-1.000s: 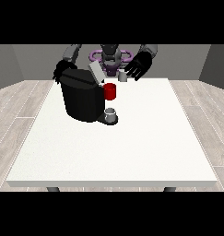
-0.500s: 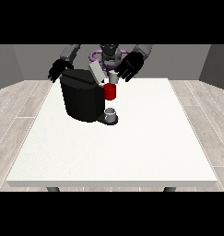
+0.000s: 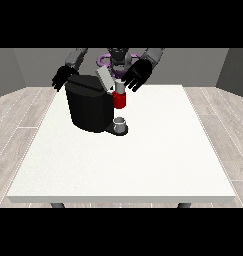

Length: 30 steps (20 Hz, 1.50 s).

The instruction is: Insert the coffee pod into the coffee machine and close the lid

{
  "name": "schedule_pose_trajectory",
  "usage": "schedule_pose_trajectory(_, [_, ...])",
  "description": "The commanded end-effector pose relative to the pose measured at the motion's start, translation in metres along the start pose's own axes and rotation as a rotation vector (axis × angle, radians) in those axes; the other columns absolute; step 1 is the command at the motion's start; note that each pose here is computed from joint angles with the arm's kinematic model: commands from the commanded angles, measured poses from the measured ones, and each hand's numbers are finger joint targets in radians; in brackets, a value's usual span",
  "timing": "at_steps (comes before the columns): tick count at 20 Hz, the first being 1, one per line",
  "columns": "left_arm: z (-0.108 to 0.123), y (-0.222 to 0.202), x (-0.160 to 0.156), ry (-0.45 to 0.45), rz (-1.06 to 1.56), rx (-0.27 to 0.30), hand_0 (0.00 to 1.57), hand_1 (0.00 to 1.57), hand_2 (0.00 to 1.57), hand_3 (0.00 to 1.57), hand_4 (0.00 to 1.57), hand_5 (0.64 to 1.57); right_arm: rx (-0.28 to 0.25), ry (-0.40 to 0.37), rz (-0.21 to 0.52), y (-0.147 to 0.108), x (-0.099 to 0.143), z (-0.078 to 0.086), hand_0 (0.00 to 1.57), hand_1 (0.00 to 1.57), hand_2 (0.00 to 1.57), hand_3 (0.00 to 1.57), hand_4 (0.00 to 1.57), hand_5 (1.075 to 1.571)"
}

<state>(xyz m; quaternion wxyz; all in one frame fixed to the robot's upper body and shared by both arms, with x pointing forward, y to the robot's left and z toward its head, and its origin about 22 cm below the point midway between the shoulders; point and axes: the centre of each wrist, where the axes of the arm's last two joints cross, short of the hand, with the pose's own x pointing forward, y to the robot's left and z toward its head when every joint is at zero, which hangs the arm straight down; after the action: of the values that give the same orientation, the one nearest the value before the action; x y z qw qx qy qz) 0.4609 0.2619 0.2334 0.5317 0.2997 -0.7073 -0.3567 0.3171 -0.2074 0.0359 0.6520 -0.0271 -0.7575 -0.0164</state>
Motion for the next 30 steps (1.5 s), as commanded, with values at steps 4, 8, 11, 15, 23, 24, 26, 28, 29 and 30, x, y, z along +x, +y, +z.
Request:
schedule_pose_trajectory(4, [-0.007, 0.001, 0.02, -0.04, -0.032, -0.022, 1.21, 1.21, 1.26, 1.19, 0.5, 1.571, -0.036, -0.008, -0.018, -0.007, -0.001, -0.008, 0.0, 0.0, 0.0, 0.0, 0.5, 1.571])
schedule_pose_trajectory(8, [-0.002, -0.027, 0.005, -0.016, -0.022, 0.019, 1.19, 1.19, 1.26, 1.2, 0.49, 1.571, -0.006, -0.004, -0.022, 0.004, 0.005, 0.0, 0.0, 0.0, 0.0, 0.0, 0.53, 1.571])
schedule_pose_trajectory(11, [-0.003, 0.008, 0.004, -0.017, -0.01, 0.014, 1.19, 1.19, 1.27, 1.2, 0.51, 1.571, -0.01, -0.043, -0.021, 0.007, 0.003, 0.002, 0.0, 0.0, 0.0, 0.0, 0.5, 1.571])
schedule_pose_trajectory(15, [-0.007, -0.024, 0.022, -0.025, -0.024, -0.068, 1.16, 1.16, 1.24, 1.18, 0.49, 1.571, -0.093, 0.028, -0.028, -0.021, -0.018, -0.001, 0.0, 0.0, 0.0, 0.0, 0.46, 1.571])
schedule_pose_trajectory(23, [-0.006, -0.018, 0.011, 0.001, -0.016, -0.041, 1.22, 1.22, 1.27, 1.17, 0.48, 1.571, -0.017, -0.004, -0.016, -0.016, 0.006, -0.009, 0.0, 0.0, 0.0, 0.0, 0.44, 1.571])
schedule_pose_trajectory(24, [-0.007, -0.016, 0.014, -0.013, -0.008, -0.064, 1.22, 1.22, 1.27, 1.17, 0.48, 1.571, -0.031, -0.001, -0.005, -0.016, -0.006, -0.003, 0.0, 0.0, 0.0, 0.0, 0.43, 1.571])
schedule_pose_trajectory(26, [-0.007, 0.001, 0.009, -0.007, -0.011, -0.04, 1.2, 1.2, 1.24, 1.14, 0.47, 1.571, -0.032, -0.02, -0.009, -0.003, 0.014, -0.011, 0.0, 0.0, 0.0, 0.0, 0.42, 1.571])
schedule_pose_trajectory(28, [-0.006, -0.015, 0.009, 0.011, -0.016, -0.083, 1.2, 1.2, 1.23, 1.09, 0.46, 1.571, -0.055, 0.031, -0.018, -0.01, -0.025, 0.015, 0.0, 0.0, 0.0, 0.0, 0.37, 1.571])
schedule_pose_trajectory(29, [-0.002, -0.012, -0.001, -0.01, -0.021, -0.037, 1.16, 1.16, 1.19, 1.06, 0.46, 1.571, -0.045, -0.009, -0.017, -0.014, -0.004, -0.002, 0.0, 0.0, 0.0, 0.0, 0.4, 1.571])
schedule_pose_trajectory(30, [0.007, -0.007, -0.023, -0.006, -0.03, -0.062, 1.13, 1.13, 1.17, 1.03, 0.44, 1.571, -0.044, 0.001, 0.001, -0.017, 0.0, 0.005, 0.0, 0.0, 0.0, 0.0, 0.38, 1.571])
